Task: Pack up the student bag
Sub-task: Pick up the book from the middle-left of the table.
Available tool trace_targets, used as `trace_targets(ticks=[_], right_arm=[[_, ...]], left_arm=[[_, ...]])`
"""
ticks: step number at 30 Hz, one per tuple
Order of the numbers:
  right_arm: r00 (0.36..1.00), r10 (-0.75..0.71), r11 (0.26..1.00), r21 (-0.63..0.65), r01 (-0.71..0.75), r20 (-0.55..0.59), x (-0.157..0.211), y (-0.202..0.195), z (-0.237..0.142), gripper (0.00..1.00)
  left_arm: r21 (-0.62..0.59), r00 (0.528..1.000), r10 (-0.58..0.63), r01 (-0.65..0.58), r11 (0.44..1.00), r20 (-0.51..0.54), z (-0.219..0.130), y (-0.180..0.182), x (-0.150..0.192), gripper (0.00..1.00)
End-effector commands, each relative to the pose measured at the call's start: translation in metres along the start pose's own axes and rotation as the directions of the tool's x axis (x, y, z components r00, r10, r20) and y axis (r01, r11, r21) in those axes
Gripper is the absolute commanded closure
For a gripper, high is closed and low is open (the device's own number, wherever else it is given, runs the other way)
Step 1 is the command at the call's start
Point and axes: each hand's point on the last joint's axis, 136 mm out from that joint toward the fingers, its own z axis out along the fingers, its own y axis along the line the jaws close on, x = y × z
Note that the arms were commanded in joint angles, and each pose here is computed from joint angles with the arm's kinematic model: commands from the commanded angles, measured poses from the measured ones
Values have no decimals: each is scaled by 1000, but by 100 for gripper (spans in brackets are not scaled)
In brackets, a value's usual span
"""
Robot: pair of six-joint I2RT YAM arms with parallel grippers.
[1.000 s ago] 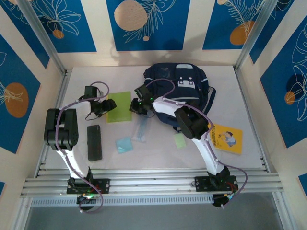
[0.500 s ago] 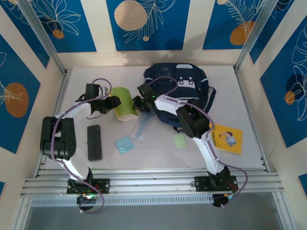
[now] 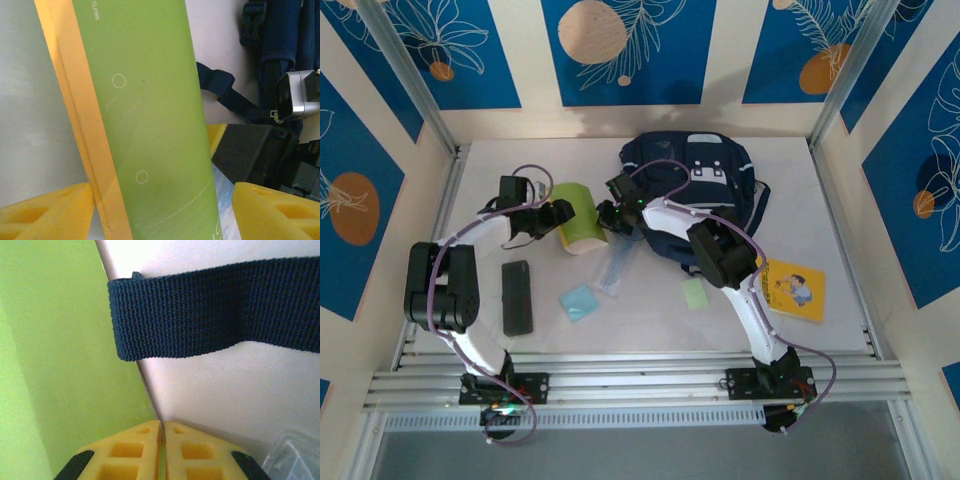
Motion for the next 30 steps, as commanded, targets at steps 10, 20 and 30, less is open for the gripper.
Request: trace_targets(ticks=[10, 20, 30], right_arm=[[986, 14, 1000, -1, -15, -165, 47, -11, 21, 88], [986, 27, 1000, 2, -27, -162, 45, -15, 19, 88], [987, 19, 1000, -1, -20, -157, 44, -14, 17, 88]], left_arm=[[211, 998, 2, 10, 978, -56, 21, -42, 21, 44], [-54, 988, 51, -60, 997, -145, 24, -4, 36, 51], [-208, 989, 26, -56, 977, -144, 36, 36, 43, 35]])
